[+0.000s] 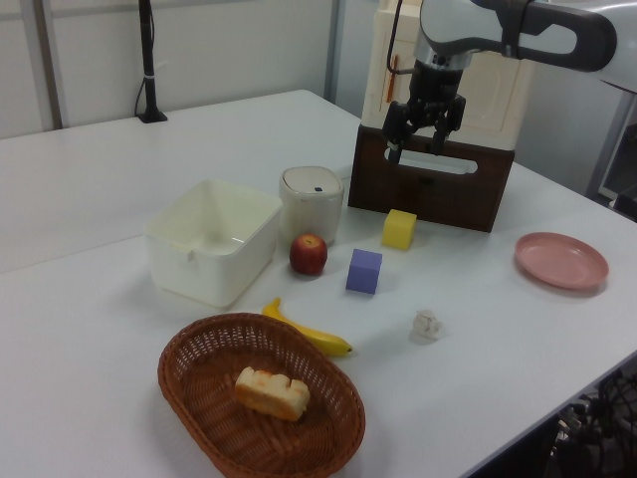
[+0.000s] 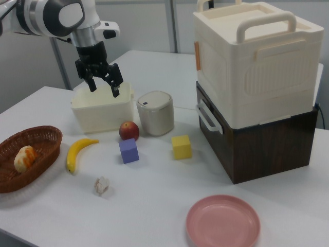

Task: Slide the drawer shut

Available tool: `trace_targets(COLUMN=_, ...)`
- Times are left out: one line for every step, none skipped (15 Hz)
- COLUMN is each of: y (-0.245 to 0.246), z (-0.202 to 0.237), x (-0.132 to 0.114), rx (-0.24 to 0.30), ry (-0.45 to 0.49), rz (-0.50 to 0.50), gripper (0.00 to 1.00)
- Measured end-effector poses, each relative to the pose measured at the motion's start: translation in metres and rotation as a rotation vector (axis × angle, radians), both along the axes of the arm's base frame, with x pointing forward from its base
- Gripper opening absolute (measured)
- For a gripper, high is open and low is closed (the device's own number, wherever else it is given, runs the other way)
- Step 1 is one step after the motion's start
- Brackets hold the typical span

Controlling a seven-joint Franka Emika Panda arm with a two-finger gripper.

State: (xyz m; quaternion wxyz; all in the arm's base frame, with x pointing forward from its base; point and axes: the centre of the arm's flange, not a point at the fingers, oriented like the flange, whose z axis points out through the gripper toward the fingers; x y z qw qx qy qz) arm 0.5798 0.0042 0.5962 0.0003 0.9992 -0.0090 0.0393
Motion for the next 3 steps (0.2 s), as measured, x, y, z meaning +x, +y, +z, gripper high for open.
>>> trace_targets(y=0.0002, z=0.0, x=0.0, rx=0.01, ry=0.0, rz=-0.002, gripper=1.0)
trace_targets(y=0.0002, z=0.0003, x=-0.0001, rx=0.026, ry=0.0, rz=-0.006, gripper=1.0)
trace_targets(y=0.0, z=0.0005, x=-0.0006, rx=0.034, ry=0.002, rz=-0.009, gripper=1.0)
